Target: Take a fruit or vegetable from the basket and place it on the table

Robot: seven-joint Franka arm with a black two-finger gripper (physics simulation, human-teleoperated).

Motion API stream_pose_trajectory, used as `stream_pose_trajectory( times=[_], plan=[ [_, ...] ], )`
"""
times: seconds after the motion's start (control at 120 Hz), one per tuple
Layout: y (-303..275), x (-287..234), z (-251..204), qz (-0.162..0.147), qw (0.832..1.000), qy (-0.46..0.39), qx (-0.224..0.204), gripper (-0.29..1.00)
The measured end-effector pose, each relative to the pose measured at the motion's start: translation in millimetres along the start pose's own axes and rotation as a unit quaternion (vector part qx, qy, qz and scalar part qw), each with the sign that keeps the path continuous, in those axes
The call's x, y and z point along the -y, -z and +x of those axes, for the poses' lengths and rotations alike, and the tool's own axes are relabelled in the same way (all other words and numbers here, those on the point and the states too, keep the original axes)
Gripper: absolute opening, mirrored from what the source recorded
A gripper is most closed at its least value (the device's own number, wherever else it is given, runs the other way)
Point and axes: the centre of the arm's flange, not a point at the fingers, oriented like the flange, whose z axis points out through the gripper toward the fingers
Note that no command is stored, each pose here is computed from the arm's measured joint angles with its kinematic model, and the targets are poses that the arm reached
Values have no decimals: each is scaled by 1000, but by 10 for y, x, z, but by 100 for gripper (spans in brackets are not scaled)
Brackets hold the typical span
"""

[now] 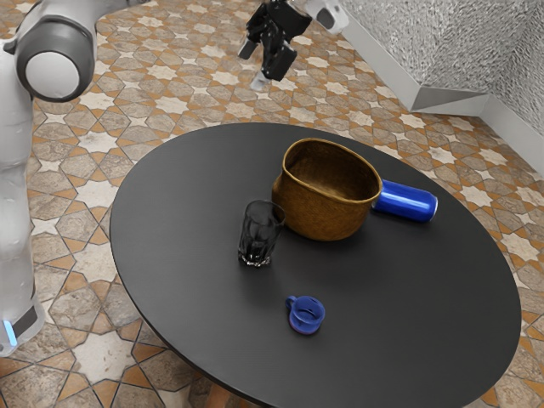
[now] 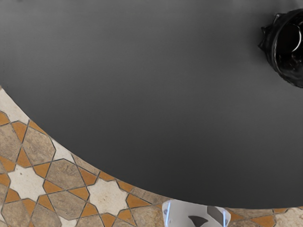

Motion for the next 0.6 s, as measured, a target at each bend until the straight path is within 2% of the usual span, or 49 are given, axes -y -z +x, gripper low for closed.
stream_pose_trajectory(
  times=[0.167,0.333,0.492,0.6],
  plan=[
    [143,-9,185,5,997,4,-82,70],
    [275,-143,219,-21,991,-22,-133,70],
    [-113,-8,1265,-66,985,-58,-146,70],
    [-337,-31,1624,-93,980,-86,-153,70]
  ],
)
